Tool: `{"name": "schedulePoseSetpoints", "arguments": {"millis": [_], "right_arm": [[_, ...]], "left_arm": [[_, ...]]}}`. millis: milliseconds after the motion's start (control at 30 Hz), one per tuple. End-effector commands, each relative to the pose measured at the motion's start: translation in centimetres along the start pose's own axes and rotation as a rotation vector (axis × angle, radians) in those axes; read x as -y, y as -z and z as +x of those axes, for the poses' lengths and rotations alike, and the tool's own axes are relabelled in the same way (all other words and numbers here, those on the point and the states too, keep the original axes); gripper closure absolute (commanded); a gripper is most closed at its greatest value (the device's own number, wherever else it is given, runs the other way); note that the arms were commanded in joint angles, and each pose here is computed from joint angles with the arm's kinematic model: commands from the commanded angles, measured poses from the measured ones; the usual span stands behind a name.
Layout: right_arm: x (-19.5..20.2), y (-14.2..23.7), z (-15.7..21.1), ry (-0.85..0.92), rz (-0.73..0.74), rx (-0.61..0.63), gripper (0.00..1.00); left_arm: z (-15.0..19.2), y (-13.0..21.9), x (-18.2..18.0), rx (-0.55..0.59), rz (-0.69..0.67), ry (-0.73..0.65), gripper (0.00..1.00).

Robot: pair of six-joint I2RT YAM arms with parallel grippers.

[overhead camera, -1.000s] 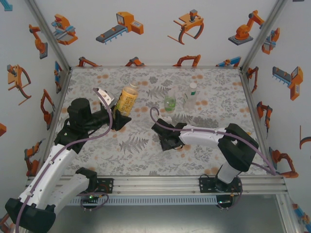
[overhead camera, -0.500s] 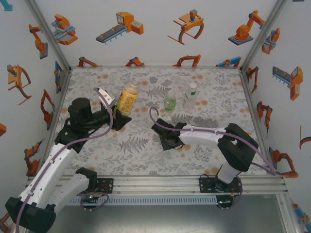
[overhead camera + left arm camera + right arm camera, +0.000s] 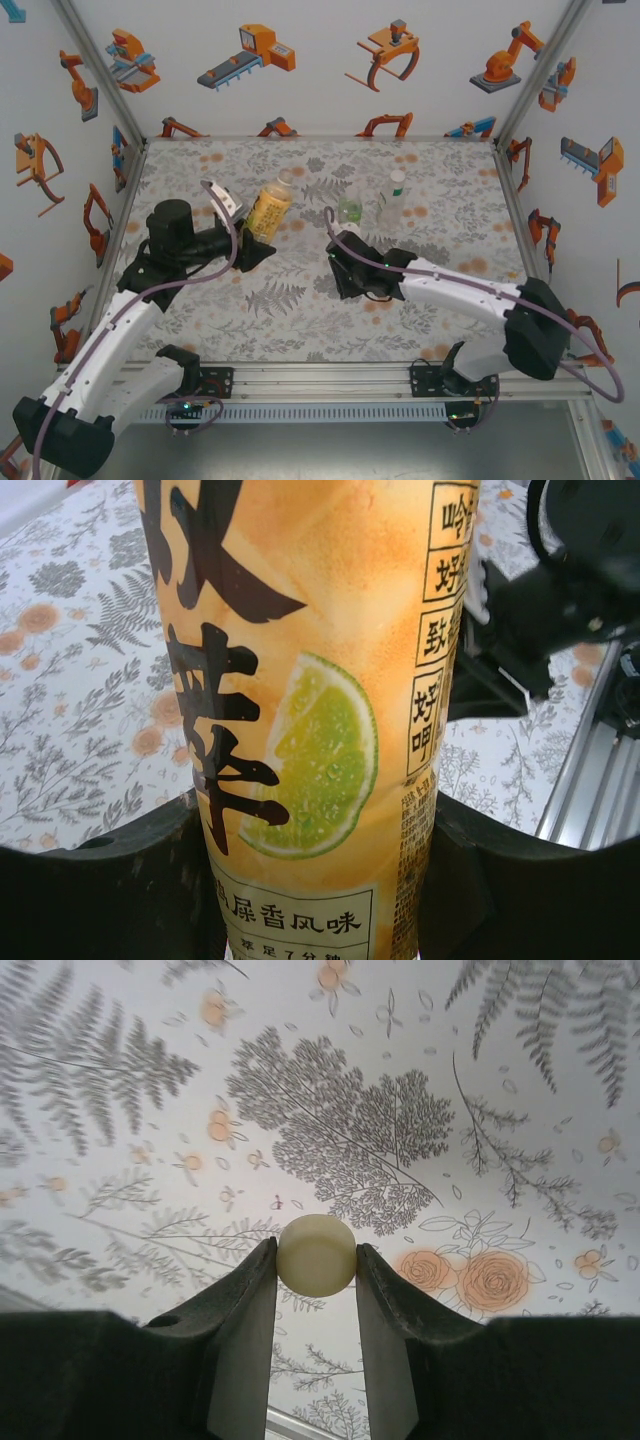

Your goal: Screw on the bottle caps

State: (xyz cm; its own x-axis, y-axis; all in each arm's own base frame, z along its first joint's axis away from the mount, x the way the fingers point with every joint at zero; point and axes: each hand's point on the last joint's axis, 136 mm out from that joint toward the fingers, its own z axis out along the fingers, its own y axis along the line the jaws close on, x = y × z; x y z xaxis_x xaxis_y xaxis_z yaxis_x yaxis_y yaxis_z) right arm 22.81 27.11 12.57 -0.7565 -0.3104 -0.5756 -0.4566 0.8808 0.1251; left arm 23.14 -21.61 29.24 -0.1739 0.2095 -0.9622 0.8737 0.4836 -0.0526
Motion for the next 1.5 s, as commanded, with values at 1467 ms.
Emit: {"name": "schedulePoseSetpoints", "arguments": {"millis": [1467], "right_arm": [[-9.4, 26.3, -4.9, 0.839, -0.736, 0.672, 0.94]], "left_arm": [[5.8, 0.0, 11.9, -0.206, 0.456, -0.468, 1.0]]}}
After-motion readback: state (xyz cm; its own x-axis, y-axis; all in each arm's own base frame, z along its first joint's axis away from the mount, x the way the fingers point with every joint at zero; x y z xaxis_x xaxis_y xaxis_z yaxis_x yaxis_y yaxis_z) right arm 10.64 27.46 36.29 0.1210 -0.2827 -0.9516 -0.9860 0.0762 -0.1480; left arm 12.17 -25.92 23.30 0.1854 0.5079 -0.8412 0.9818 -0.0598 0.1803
